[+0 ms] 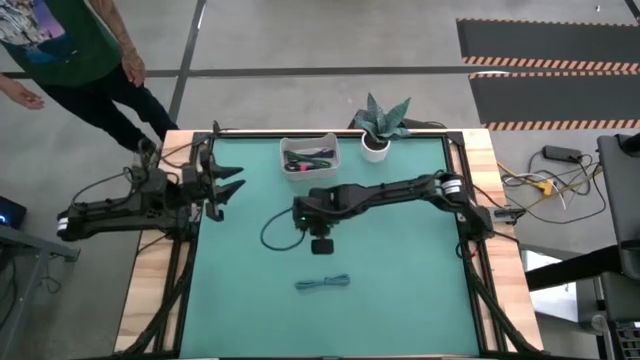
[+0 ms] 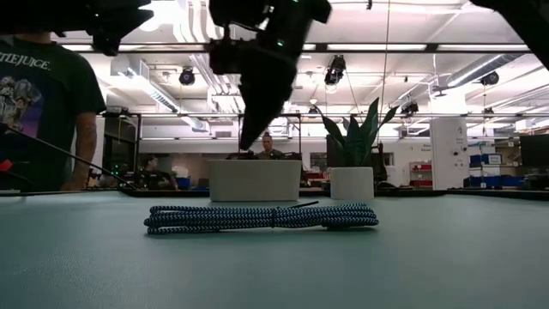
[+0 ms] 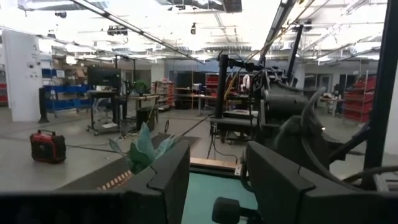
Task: Pick and place USB-C Cables
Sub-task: Put the blue charger cable into the white bin
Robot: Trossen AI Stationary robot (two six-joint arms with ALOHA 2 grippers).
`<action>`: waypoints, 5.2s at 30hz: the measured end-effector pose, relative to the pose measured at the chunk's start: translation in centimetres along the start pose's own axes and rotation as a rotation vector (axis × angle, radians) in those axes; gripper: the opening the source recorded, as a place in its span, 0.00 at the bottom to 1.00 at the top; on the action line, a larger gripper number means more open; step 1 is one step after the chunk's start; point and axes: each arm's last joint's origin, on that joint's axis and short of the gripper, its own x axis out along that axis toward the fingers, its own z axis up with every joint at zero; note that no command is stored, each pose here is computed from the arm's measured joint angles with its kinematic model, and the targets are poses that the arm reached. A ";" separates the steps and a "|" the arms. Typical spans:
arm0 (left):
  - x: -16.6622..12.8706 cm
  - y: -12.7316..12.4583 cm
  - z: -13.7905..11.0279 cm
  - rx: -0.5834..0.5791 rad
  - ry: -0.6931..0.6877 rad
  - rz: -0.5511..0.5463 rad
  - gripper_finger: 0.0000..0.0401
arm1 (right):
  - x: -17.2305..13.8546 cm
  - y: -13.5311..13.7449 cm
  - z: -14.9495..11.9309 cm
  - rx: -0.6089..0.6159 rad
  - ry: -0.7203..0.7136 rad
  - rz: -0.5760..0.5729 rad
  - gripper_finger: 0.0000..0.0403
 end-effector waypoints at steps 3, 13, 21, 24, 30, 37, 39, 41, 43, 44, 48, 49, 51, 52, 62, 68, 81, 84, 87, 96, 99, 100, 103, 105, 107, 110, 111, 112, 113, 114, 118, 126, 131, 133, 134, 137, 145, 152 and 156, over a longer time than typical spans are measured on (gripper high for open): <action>0.1 0.0 0.0 -0.014 0.000 -0.007 0.36 | -0.1 0.4 -1.5 0.033 -0.038 0.001 0.11; 1.2 -0.4 0.0 -0.066 -0.028 -0.089 0.36 | -2.3 3.0 -7.0 -0.009 -0.319 -0.020 0.11; 3.4 -0.8 -0.7 -0.175 -0.021 -0.155 0.36 | -5.9 3.1 -10.0 -0.122 -0.601 -0.088 0.11; 4.3 -1.0 -1.1 -0.200 -0.023 -0.177 0.36 | -7.8 3.0 -11.1 -0.155 -0.679 -0.110 0.11; 5.9 -1.6 -1.2 -0.208 -0.070 -0.208 0.36 | -11.4 2.6 -13.3 -0.224 -0.874 -0.200 0.11; 7.9 -2.5 -1.7 -0.240 -0.067 -0.244 0.36 | -14.0 2.4 -15.9 -0.305 -1.020 -0.282 0.11; 8.5 -2.8 -2.1 -0.244 -0.054 -0.253 0.36 | -14.5 2.4 -16.6 -0.320 -1.053 -0.301 0.11; 9.1 -3.2 -2.3 -0.254 -0.042 -0.266 0.36 | -14.7 2.3 -17.4 -0.335 -1.077 -0.319 0.11; 9.7 -3.6 -2.3 -0.277 -0.028 -0.276 0.36 | -15.0 2.3 -18.2 -0.345 -1.103 -0.335 0.11; 10.0 -3.9 -2.4 -0.282 -0.021 -0.282 0.36 | -15.2 2.3 -18.6 -0.347 -1.112 -0.339 0.11; 11.5 -4.8 -2.9 -0.283 0.022 -0.300 0.36 | -15.8 2.2 -20.2 -0.358 -1.142 -0.357 0.11; 11.8 -4.9 -2.9 -0.283 0.027 -0.304 0.36 | -16.0 2.2 -20.6 -0.359 -1.153 -0.362 0.11; 12.6 -5.4 -2.9 -0.286 0.033 -0.312 0.36 | -16.4 2.1 -21.5 -0.354 -1.177 -0.368 0.11; 12.9 -5.6 -3.0 -0.287 0.039 -0.316 0.36 | -16.5 2.1 -22.0 -0.353 -1.187 -0.371 0.11; 17.5 -9.7 -3.3 -0.285 0.094 -0.354 0.36 | -16.8 2.0 -26.0 -0.349 -1.267 -0.402 0.11; 20.2 -12.0 -3.8 -0.228 0.373 -0.281 0.36 | -18.1 1.9 -28.2 -0.327 -1.388 -0.439 0.11; 19.6 -16.5 -4.7 -0.060 0.903 -0.261 0.36 | -19.5 1.8 -29.7 -0.300 -1.486 -0.462 0.11; 18.9 -17.5 -4.8 -0.034 0.891 -0.240 0.36 | -19.6 1.8 -29.7 -0.294 -1.490 -0.457 0.11; 18.1 -18.6 -4.9 -0.013 0.876 -0.195 0.36 | -19.6 1.8 -29.7 -0.293 -1.490 -0.458 0.11; 17.0 -20.6 -6.6 0.013 0.847 -0.127 0.36 | -19.7 1.8 -29.7 -0.289 -1.498 -0.457 0.11; 17.5 -21.1 -8.9 0.026 0.885 -0.121 0.36 | -19.7 1.8 -29.7 -0.285 -1.500 -0.454 0.11; 17.6 -21.3 -9.4 0.030 0.893 -0.124 0.36 | -19.6 1.8 -29.7 -0.286 -1.499 -0.453 0.11; 18.1 -21.4 -9.9 0.047 0.883 -0.165 0.36 | -19.6 1.8 -29.7 -0.285 -1.499 -0.453 0.11; 18.1 -21.3 -10.0 0.077 0.890 -0.181 0.36 | -19.7 1.8 -29.7 -0.288 -1.501 -0.457 0.11; 17.9 -21.1 -10.6 0.099 0.916 -0.180 0.36 | -19.7 1.8 -29.7 -0.287 -1.505 -0.459 0.11; 17.5 -21.2 -11.8 0.107 0.958 -0.172 0.36 | -19.8 1.8 -29.7 -0.285 -1.517 -0.462 0.11; 17.4 -21.4 -12.0 0.103 0.961 -0.173 0.36 | -19.9 1.8 -29.7 -0.285 -1.518 -0.463 0.11; 17.3 -21.6 -12.3 0.107 0.971 -0.178 0.36 | -19.9 1.8 -29.7 -0.285 -1.520 -0.464 0.11; 17.2 -21.7 -12.6 0.111 0.981 -0.181 0.36 | -19.9 1.8 -29.7 -0.284 -1.523 -0.465 0.11; 17.2 -21.8 -12.9 0.113 0.987 -0.186 0.36 | -19.9 1.8 -29.7 -0.284 -1.525 -0.466 0.11; 17.2 -21.8 -13.3 0.162 0.992 -0.222 0.36 | -20.1 1.8 -29.7 -0.280 -1.545 -0.472 0.11; 17.2 -21.9 -14.4 0.154 1.019 -0.234 0.36 | -20.1 1.8 -29.7 -0.304 -1.539 -0.497 0.11; 17.3 -21.9 -15.6 0.110 1.064 -0.259 0.36 | -20.2 1.8 -29.7 -0.315 -1.542 -0.512 0.11; 17.4 -21.7 -15.7 0.082 1.085 -0.285 0.36 | -20.3 1.8 -29.7 -0.323 -1.552 -0.528 0.11; 17.4 -21.7 -15.8 0.070 1.095 -0.292 0.36 | -20.4 1.8 -29.7 -0.328 -1.556 -0.536 0.11; 17.4 -21.7 -16.1 0.055 1.109 -0.289 0.36 | -20.4 1.8 -29.7 -0.335 -1.556 -0.545 0.11; 16.3 -20.4 -18.0 0.057 1.078 -0.254 0.36 | -20.4 1.8 -29.7 -0.344 -1.554 -0.555 0.11; 15.8 -20.0 -18.5 0.032 1.057 -0.182 0.32 | -20.4 1.8 -29.7 -0.350 -1.551 -0.561 0.11; 15.7 -20.0 -18.5 0.039 1.057 -0.173 0.22 | -20.4 1.8 -29.7 -0.350 -1.551 -0.561 0.11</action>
